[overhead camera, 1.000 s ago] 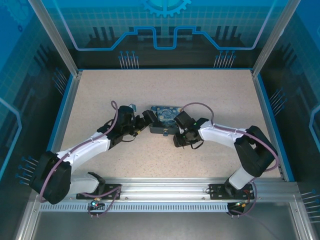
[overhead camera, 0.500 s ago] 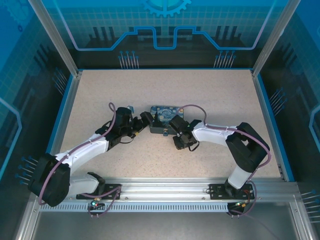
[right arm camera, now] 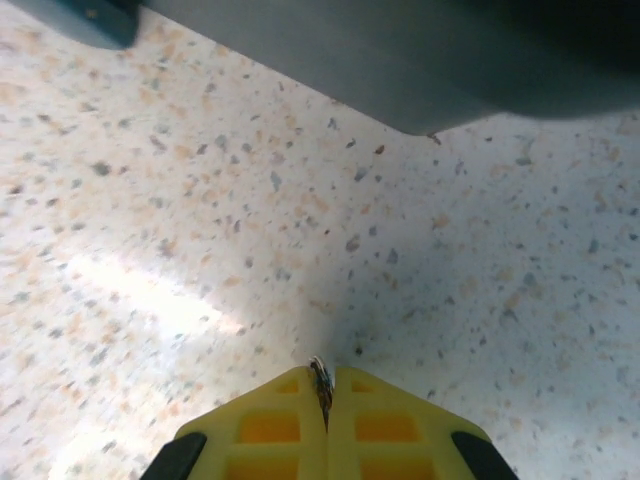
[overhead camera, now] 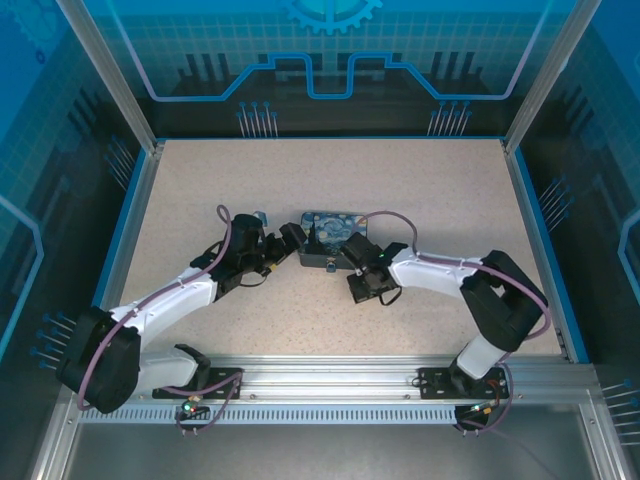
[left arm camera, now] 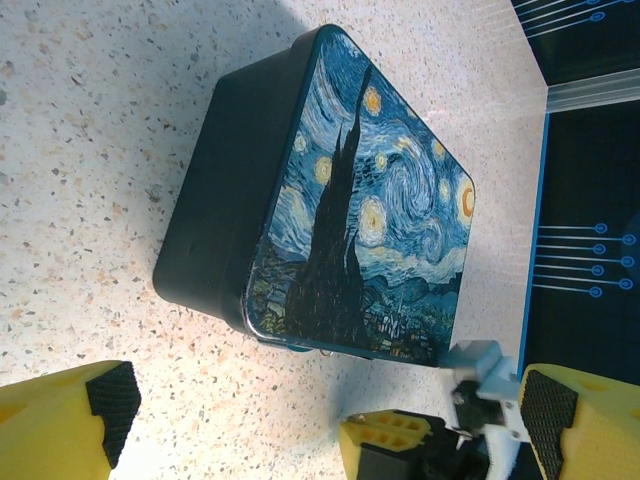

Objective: Unlock the padlock with the key

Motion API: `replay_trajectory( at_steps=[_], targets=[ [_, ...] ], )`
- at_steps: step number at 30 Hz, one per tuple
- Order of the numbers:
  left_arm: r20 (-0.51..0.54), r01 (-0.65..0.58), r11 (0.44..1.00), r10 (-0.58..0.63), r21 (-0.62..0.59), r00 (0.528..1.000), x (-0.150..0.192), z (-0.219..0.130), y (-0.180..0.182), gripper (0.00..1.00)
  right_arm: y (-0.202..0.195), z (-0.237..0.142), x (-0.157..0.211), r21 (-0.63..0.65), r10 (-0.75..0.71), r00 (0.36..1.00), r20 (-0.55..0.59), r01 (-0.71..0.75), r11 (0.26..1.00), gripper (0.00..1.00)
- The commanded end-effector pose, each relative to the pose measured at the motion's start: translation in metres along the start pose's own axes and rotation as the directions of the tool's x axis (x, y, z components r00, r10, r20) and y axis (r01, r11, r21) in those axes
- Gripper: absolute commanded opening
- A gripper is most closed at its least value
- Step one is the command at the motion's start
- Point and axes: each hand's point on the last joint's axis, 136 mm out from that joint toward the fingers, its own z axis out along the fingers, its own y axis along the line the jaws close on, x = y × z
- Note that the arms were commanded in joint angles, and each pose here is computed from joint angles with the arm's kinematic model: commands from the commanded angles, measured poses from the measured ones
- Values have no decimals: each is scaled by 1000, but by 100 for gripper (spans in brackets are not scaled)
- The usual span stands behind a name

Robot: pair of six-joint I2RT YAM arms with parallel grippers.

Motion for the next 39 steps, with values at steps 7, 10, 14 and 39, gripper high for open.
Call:
replay_trajectory(
  at_steps=[7,10,14,39],
  targets=[
    [-89,5,986,10,169,996,10,0,-41,99,35,-73,-27,-515,85,985,149,4,857,0],
    [-119,-9,973,37,229,992,19,3,-59,99,37,-94,-35,-653,133,976,172,12,758,0],
    [-163,-36,953,89,301,983,37,11,-84,97,38,-116,-40,-756,154,970,190,45,653,0],
    [-171,-60,973,99,221,980,51,30,-72,92,-2,1,27,-200,30,999,-44,-38,979,0]
  ],
)
